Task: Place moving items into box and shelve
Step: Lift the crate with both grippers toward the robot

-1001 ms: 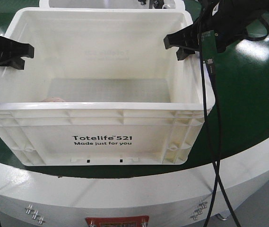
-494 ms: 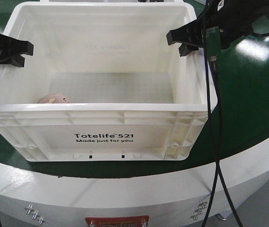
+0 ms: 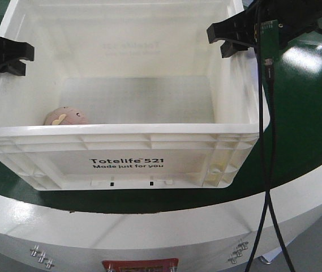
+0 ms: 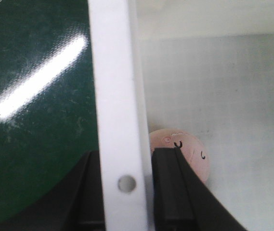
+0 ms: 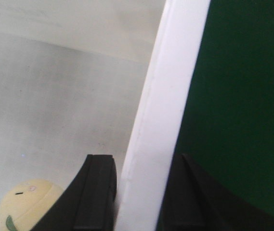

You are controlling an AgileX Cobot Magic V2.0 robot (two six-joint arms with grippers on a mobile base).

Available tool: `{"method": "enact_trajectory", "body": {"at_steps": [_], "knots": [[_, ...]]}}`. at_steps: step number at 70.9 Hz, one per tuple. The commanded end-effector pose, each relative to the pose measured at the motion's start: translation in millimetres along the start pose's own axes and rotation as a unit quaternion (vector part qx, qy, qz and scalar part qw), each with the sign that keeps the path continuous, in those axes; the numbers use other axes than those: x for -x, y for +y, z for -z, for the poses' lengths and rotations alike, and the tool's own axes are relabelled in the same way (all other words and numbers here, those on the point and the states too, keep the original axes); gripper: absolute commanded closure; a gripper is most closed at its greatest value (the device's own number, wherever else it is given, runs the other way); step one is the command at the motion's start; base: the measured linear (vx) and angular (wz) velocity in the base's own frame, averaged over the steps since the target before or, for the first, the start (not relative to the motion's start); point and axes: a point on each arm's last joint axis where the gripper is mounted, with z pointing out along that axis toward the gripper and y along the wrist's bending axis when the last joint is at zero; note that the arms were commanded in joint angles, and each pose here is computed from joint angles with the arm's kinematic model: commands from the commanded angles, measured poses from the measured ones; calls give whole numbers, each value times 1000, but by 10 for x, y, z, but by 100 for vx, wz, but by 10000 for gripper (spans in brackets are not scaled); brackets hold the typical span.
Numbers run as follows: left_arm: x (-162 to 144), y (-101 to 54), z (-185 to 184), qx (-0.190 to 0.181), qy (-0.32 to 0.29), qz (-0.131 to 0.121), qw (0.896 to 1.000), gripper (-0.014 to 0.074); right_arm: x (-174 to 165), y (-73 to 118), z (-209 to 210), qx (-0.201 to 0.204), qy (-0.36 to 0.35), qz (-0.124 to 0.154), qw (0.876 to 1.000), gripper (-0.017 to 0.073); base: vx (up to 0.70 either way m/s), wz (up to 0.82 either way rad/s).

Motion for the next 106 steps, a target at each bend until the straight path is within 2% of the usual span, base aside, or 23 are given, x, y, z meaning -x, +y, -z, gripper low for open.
{"method": "enact_trajectory", "body": {"at_steps": [1,39,57,76,96,106], "knots": [[150,-55,354,-21,-100,7,995,598,126,36,391,12,-88,16,996,564,0,0],[75,-65,612,-25,-115,5,993,598,65,68,628,31,-95,8,995,564,0,0],[27,-87,728,-37,-118,9,992,598,-3,85,675,42,-68,2,997,564,0,0],[-27,-92,801,-38,-110,3,993,598,-54,103,746,53,-55,-1,997,564,0,0],[-55,-151,808,-71,-96,2,993,598,-109,129,817,67,-40,-6,997,564,0,0],[-62,-158,812,-75,-93,4,993,598,-126,147,834,78,-34,-9,996,564,0,0]]}}
